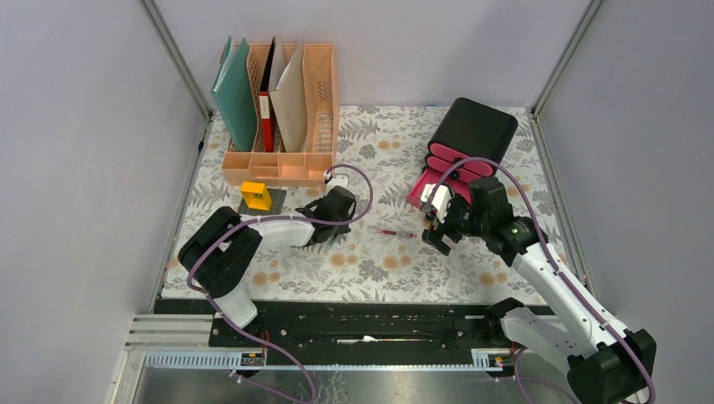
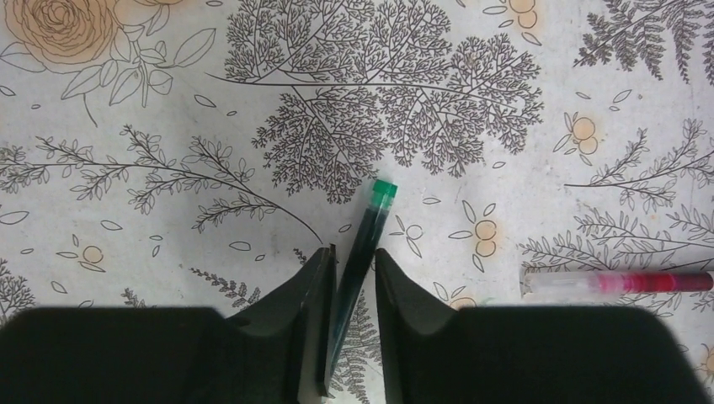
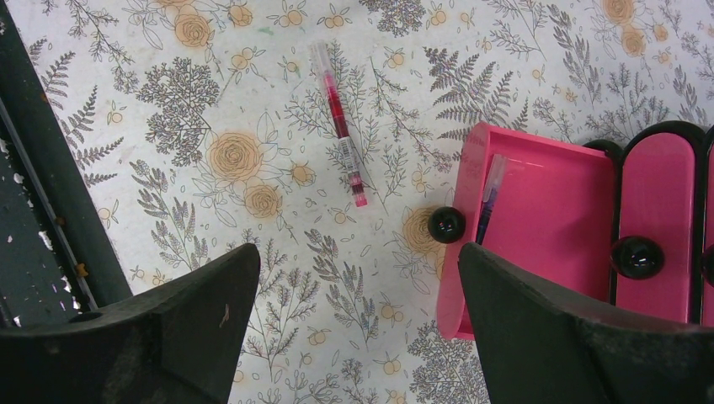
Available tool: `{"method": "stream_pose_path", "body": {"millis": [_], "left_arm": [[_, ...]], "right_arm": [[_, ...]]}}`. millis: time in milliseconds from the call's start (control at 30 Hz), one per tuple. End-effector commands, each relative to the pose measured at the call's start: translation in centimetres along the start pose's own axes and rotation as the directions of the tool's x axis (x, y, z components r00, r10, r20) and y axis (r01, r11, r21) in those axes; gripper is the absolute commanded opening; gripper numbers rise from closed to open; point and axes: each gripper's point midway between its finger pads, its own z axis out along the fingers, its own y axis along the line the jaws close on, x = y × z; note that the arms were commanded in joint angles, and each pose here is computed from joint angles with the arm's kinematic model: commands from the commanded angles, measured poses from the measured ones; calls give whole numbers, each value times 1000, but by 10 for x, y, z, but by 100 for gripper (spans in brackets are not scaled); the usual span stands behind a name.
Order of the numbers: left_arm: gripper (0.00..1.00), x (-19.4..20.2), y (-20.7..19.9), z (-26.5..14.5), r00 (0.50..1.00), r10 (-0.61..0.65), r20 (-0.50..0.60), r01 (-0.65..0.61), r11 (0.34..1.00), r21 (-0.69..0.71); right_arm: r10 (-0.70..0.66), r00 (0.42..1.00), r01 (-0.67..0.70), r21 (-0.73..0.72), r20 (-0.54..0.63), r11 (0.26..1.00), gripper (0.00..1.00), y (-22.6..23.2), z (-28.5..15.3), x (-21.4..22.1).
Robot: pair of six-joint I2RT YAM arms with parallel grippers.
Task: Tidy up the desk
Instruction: Pick up the stationery from the center of the board.
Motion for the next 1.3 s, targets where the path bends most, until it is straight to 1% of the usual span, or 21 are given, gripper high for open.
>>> {"method": "stream_pose_path", "body": {"millis": [0, 133, 267, 400, 533, 600, 633, 733, 833, 900, 967, 1033, 1100, 1267], "left_arm": [[23, 14, -5, 2, 998, 9, -59, -7, 999, 35], [11, 14, -5, -1, 998, 5, -62, -3, 999, 43], [5, 7, -10, -11, 999, -15, -40, 18, 997, 75], [1, -5, -25, -31, 998, -58, 6, 56, 981, 186], [0, -20, -42, -59, 988, -142, 67, 112, 937, 330], [0, -26, -50, -74, 977, -192, 97, 137, 902, 409], [0, -36, -56, -86, 964, -230, 131, 144, 872, 469], [0, -44, -68, -112, 938, -311, 156, 162, 787, 595], [0, -47, -75, -134, 905, -394, 159, 178, 690, 701], [0, -51, -81, -151, 881, -449, 153, 179, 613, 770], [0, -57, -85, -166, 855, -497, 151, 174, 548, 818], [0, -60, -89, -177, 831, -535, 150, 168, 499, 850], [0, -63, -96, -187, 818, -553, 159, 149, 471, 870], [0, -71, -113, -203, 782, -592, 195, 109, 438, 893]], "right_arm": [[-12, 1000, 12, -11, 14, 1000, 95, 1, 0, -1], [-13, 1000, 13, -14, 17, 1000, 95, 2, 0, -2], [-11, 1000, 12, -18, 24, 1000, 95, 3, 0, -4], [-3, 999, 5, -48, 36, 999, 95, 8, 1, -5], [35, 998, -29, -125, 49, 992, 94, 20, 4, -9], [66, 996, -56, -177, 55, 983, 93, 27, 6, -11], [85, 995, -72, -204, 55, 976, 93, 31, 7, -13], [144, 988, -124, -278, 54, 953, 93, 42, 10, -17], [202, 977, -171, -334, 60, 927, 93, 49, 11, -24], [240, 968, -200, -353, 73, 914, 93, 51, 12, -30], [273, 957, -221, -364, 97, 905, 94, 52, 11, -37], [307, 944, -244, -372, 122, 896, 94, 53, 11, -45], [327, 933, -251, -380, 150, 890, 93, 54, 10, -50], [381, 904, -265, -441, 196, 858, 93, 61, 7, -63]]}}
